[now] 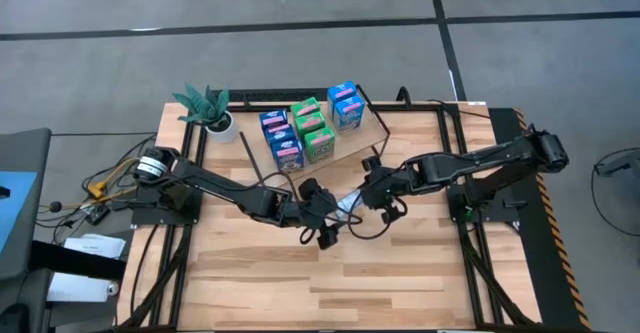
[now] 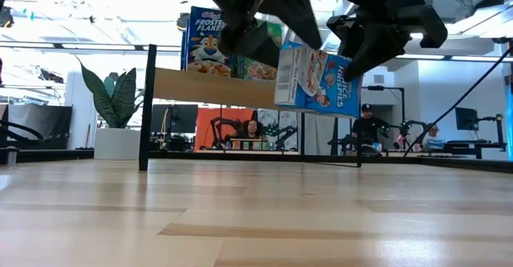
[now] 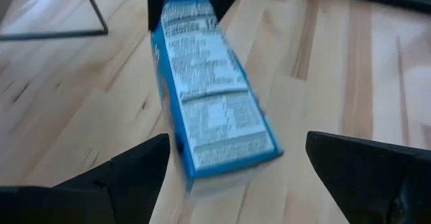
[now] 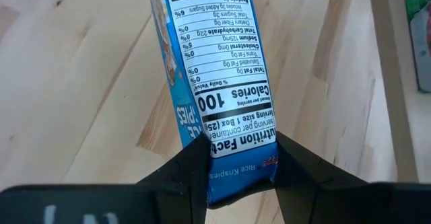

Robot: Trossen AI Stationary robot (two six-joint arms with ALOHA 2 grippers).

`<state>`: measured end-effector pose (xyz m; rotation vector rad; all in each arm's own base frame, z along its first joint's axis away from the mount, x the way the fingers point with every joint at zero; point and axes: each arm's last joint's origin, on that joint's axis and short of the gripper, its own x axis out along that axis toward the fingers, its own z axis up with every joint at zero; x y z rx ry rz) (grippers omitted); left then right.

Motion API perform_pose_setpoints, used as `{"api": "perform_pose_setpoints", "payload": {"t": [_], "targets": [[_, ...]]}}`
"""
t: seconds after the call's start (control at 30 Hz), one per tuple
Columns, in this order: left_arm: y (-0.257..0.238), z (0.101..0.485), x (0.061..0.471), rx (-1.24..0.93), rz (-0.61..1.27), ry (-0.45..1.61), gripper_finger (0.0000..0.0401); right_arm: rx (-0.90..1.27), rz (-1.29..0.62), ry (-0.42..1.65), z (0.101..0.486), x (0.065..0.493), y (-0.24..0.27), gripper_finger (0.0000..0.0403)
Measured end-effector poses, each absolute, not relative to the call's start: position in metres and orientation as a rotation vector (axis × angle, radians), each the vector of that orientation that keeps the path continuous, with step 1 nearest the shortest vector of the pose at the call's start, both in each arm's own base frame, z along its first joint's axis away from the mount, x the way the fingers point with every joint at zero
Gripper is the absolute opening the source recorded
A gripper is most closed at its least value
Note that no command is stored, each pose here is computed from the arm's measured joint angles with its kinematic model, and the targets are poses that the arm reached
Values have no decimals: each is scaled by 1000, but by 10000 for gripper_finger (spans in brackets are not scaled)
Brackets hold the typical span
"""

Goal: Stack cereal on shelf
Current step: Put the light blue cereal box on the shelf and align it with the other light blue cereal boxes

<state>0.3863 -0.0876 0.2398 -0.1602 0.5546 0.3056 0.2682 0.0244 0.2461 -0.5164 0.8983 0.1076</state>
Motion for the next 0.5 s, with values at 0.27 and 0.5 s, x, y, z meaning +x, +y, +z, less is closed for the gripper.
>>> {"api": "perform_pose_setpoints", "payload": {"t": [0.27,0.5], "targets": [[-88,236,390,-179,333,535,324,-496,101,866,248,271,25,151],[-88,236,390,-191,320,540,242,-491,109,865,248,270,26,153]]}}
